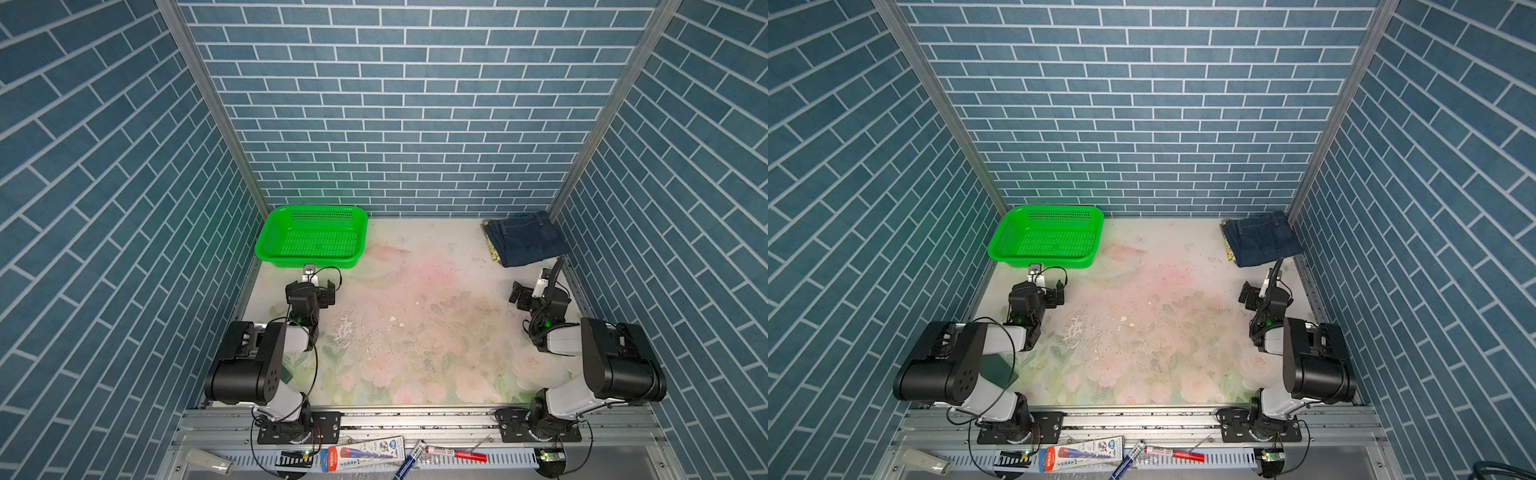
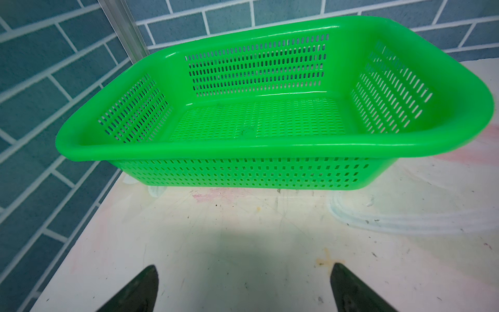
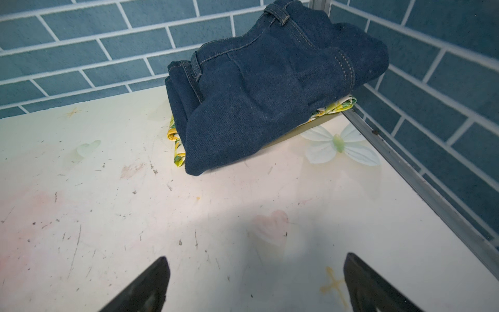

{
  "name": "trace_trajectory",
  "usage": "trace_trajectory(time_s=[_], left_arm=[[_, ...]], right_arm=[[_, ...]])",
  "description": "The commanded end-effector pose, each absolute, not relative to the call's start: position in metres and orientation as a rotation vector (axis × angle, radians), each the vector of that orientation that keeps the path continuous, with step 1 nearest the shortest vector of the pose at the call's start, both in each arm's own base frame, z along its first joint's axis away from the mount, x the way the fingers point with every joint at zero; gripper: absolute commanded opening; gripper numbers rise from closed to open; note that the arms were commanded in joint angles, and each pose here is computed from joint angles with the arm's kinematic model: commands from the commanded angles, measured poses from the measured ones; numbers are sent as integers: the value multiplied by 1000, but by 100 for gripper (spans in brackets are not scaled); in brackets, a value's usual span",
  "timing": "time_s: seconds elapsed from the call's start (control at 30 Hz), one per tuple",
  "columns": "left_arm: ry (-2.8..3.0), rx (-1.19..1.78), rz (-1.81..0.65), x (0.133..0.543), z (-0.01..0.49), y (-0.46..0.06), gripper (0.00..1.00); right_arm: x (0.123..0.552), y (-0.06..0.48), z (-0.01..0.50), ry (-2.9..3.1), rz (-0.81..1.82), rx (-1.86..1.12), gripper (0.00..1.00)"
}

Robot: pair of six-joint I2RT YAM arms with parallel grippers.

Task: Fold and stack skirts
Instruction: Reset both arms

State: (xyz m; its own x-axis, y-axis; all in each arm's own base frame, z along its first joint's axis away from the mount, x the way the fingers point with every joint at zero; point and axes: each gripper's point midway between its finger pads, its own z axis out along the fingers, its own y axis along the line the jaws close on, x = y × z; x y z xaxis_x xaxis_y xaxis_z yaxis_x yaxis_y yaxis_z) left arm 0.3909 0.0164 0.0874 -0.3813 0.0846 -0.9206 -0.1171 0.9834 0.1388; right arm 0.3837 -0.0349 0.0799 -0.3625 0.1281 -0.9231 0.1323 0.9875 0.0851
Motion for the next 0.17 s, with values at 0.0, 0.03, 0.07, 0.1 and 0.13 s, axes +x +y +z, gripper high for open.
trace_trajectory(time_s=[0.0, 0.03, 0.07, 0.1, 0.13], left_arm=[[1923, -25, 199, 393, 95, 15, 100], [1919, -24, 202, 393, 95, 16, 99], [1920, -24, 201, 393, 95, 16, 100], [1923, -25, 202, 393, 94, 16, 100], [1920, -24, 202, 393, 95, 16, 100]], right_arm=[[393, -34, 88, 1933, -43, 130, 99], [393, -34, 88, 1935, -43, 130, 99], [393, -34, 88, 1934, -43, 129, 99], [393, -34, 88, 1932, -44, 128, 99], [391, -32, 89, 1926, -37, 119, 99]])
